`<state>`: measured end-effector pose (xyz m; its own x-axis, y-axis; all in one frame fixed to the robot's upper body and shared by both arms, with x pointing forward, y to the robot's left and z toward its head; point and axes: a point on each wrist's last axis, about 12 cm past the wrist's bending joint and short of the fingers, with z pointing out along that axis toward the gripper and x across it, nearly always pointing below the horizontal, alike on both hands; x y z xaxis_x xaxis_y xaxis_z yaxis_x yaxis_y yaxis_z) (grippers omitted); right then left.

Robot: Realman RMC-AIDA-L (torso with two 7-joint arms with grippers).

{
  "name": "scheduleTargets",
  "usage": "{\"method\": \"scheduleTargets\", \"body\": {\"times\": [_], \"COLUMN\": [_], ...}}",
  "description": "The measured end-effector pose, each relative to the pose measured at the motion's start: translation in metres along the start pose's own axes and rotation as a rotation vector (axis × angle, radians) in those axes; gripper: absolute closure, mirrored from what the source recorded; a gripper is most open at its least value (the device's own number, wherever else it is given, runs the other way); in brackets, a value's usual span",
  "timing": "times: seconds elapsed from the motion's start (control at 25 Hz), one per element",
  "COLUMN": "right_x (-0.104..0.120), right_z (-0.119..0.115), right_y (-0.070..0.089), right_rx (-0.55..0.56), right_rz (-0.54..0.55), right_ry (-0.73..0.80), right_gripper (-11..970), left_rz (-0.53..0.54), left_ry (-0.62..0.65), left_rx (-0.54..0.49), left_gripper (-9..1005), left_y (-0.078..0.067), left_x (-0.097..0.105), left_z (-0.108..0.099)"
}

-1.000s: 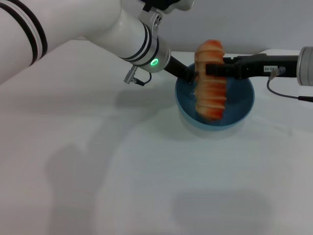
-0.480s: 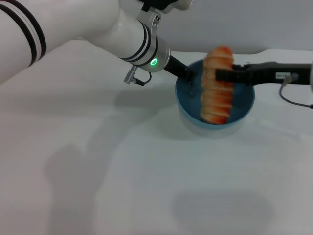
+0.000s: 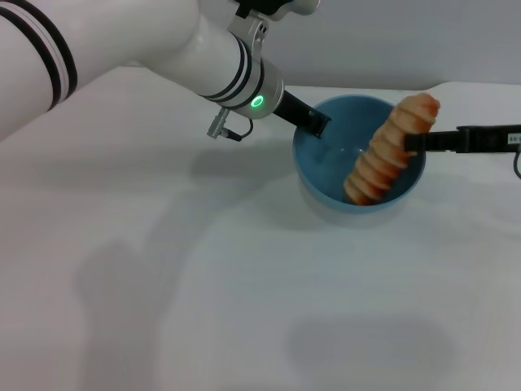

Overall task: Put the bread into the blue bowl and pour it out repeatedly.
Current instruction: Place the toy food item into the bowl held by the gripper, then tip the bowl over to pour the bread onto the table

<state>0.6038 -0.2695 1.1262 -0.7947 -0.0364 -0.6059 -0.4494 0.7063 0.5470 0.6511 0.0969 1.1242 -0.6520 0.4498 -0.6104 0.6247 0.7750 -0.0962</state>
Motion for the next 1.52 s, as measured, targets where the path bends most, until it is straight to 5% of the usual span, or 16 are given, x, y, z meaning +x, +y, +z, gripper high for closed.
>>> {"method": "scheduleTargets", "body": {"times": [0.68, 0.92, 1.0, 1.16, 1.36, 1.52], "right_x": [-0.003, 0.003, 0.015, 0.033, 0.077, 0.097], "right_z": [-0.038, -0.058, -0.068, -0.074, -0.074, -0.075], "right_y": [-0.005, -0.012, -0.024, -0.040, -0.067, -0.071], "right_rx": [-0.081, -0.018, 0.052, 0.111, 0.280, 0.316], "right_rz": [0.073, -0.136, -0.180, -0.151, -0.254, -0.290], "right_ry": [-0.091, -0.278, -0.408, -0.480, -0.533, -0.646], "right_gripper": [364, 365, 365, 365, 365, 365], "left_rz": [-0.008, 0.013, 0.033, 0.082, 0.154, 0.185], "left_ry": [-0.004, -0.040, -0.057, -0.069, -0.097, -0.120], "left_rx": [-0.002, -0.025, -0.042, -0.058, -0.094, -0.096], "left_gripper": [998, 997, 997, 998, 998, 997], "left_y": [0.001, 0.004, 0.004, 0.001, -0.001, -0.008], "left_x": [0.002, -0.001, -0.003, -0.005, -0.016, -0.027], "left_z": [0.000, 0.001, 0.001, 0.003, 0.003, 0.002]}}
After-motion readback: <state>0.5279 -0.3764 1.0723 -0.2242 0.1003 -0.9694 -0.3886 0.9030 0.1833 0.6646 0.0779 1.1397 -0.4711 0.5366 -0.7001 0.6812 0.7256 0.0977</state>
